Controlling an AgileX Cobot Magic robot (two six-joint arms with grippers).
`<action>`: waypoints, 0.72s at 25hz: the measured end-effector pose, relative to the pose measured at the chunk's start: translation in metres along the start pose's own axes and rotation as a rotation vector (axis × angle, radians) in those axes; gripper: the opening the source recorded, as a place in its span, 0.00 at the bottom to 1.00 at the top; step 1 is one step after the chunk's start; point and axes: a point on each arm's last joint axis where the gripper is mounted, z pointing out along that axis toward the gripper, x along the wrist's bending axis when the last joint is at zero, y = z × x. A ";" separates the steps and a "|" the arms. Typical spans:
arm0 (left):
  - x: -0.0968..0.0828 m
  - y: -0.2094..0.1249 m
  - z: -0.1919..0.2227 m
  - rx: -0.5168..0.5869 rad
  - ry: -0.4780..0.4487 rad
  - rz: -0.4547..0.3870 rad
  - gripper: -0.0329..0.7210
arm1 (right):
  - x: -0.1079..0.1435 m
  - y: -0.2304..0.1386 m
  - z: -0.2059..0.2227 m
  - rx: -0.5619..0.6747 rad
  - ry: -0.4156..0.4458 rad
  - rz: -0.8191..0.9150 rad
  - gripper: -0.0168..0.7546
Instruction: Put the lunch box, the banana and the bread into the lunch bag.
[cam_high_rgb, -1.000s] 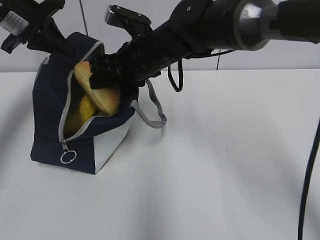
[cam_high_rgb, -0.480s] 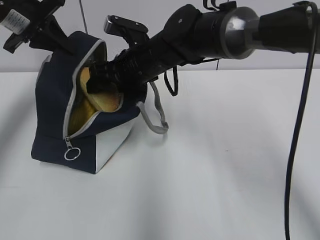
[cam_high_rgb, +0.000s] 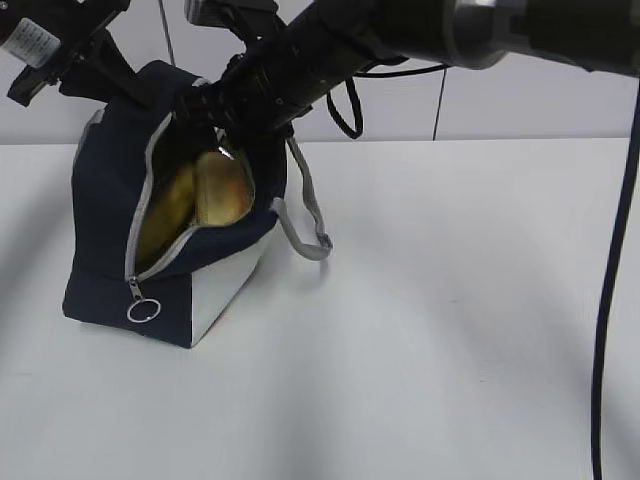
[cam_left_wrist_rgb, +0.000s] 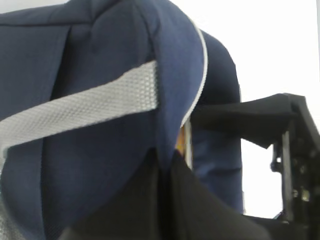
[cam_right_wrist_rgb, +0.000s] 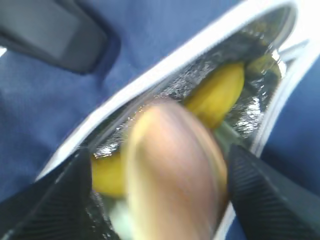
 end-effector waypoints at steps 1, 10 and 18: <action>0.000 0.000 0.000 0.000 0.000 0.000 0.04 | 0.000 -0.002 0.002 0.008 0.004 0.005 0.86; 0.000 0.000 0.000 -0.001 -0.004 -0.001 0.04 | -0.004 0.000 -0.027 0.092 0.011 -0.018 0.81; 0.000 0.000 0.000 -0.001 -0.005 -0.002 0.04 | -0.028 -0.001 -0.079 0.191 -0.028 0.152 0.74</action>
